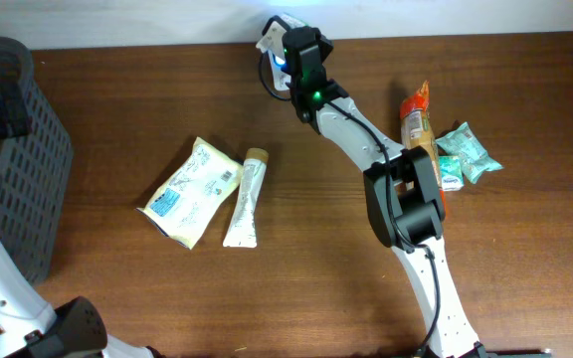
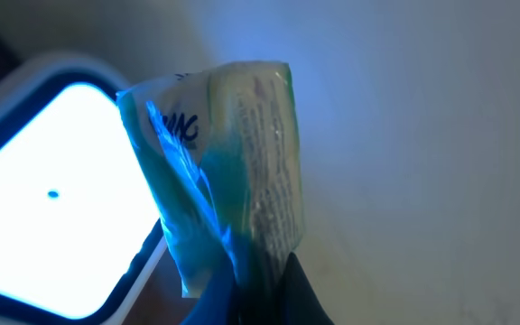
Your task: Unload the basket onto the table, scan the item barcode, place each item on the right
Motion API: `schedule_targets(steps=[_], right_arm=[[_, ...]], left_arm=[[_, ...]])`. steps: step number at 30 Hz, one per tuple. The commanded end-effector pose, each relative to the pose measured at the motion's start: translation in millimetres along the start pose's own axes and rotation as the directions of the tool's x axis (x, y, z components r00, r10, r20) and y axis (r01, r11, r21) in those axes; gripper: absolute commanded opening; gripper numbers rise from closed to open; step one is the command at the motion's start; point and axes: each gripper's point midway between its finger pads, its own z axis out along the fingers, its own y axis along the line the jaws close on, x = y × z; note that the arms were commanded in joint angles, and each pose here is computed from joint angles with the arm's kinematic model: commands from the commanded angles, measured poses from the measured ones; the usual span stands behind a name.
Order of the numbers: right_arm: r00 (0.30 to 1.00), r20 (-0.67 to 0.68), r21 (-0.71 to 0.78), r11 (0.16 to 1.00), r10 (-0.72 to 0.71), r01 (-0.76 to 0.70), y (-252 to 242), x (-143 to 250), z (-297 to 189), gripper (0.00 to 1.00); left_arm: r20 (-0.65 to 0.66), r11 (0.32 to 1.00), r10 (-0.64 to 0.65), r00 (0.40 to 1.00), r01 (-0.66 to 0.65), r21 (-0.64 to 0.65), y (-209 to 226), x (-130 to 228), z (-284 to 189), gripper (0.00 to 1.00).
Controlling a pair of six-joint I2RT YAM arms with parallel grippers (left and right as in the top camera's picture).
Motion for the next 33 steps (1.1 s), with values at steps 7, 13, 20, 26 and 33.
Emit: schedule_targets(steps=[7,13,20,26,33], right_arm=[[0.999,0.036,-0.001,0.999,-0.036,0.036,17,-25,-11,0.04],[0.999,-0.036,0.05,0.998,-0.03,0.031,4,-20,-18,0.04],[0.942,-0.01,-0.266,0.908,0.334,-0.325,-31,-81,-112,0.04],[0.696,-0.486,-0.277,0.662,0.529,-0.697,-65,-16,-238,0.04],[0.327,-0.874,-0.051,0.6,0.36,-0.798,-35,104,-277,0.04]], left_arm=[[0.006,1.0,-0.019,1.0,0.019,-0.001,2,0,-2,0.99],[0.006,1.0,-0.019,1.0,0.019,-0.002,2,0,-2,0.99],[0.006,1.0,-0.018,1.0,0.018,-0.002,2,0,-2,0.99],[0.006,1.0,-0.019,1.0,0.019,-0.002,2,0,-2,0.99],[0.006,1.0,-0.019,1.0,0.019,-0.002,2,0,-2,0.99]])
